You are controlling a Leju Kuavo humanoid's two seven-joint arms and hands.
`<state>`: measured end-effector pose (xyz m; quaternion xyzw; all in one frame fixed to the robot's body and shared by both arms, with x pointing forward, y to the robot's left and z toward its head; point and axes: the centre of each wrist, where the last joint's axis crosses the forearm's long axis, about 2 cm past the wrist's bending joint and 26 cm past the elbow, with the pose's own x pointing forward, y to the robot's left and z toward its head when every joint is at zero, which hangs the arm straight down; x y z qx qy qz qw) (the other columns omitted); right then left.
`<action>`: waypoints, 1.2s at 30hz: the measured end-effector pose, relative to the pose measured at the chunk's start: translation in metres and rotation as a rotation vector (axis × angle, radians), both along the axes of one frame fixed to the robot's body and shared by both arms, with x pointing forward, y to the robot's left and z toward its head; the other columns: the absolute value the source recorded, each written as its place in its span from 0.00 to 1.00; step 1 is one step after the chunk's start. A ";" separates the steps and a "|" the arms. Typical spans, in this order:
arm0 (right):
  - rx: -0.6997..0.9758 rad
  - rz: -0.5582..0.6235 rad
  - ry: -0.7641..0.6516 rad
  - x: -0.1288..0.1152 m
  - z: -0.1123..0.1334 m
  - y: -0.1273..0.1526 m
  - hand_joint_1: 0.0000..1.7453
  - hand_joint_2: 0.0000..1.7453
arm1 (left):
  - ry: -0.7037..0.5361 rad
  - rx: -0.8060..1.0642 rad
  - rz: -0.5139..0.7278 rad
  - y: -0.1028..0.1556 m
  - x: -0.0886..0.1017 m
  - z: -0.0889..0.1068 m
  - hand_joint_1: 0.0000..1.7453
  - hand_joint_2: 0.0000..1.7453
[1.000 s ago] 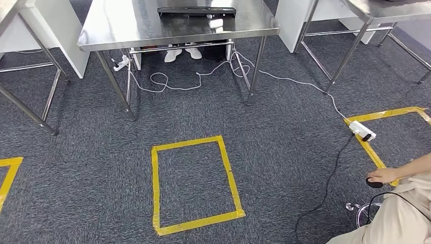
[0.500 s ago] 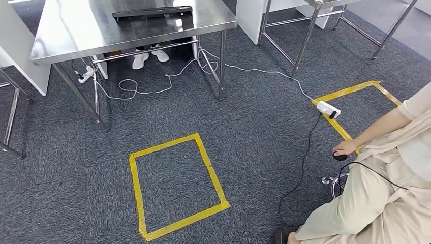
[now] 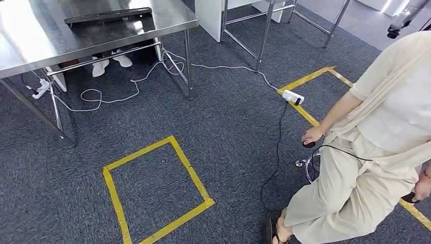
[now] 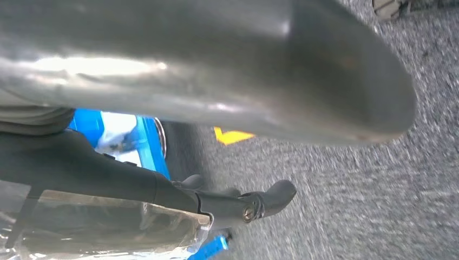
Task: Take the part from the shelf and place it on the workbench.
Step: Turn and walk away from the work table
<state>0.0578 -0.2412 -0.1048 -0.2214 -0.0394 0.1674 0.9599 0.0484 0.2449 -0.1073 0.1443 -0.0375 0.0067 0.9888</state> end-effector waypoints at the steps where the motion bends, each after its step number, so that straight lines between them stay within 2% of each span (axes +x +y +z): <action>1: 0.000 0.000 0.001 0.000 0.000 0.000 0.00 0.00 | -0.001 0.002 0.000 0.000 0.000 0.000 0.00 0.00; 17: 0.006 0.001 -0.022 0.003 0.001 0.006 0.00 0.00 | 0.001 0.010 0.010 0.001 0.002 0.000 0.00 0.00; 36: 0.011 -0.051 0.001 0.001 0.001 0.008 0.00 0.00 | 0.004 0.020 -0.023 0.006 0.000 0.000 0.00 0.00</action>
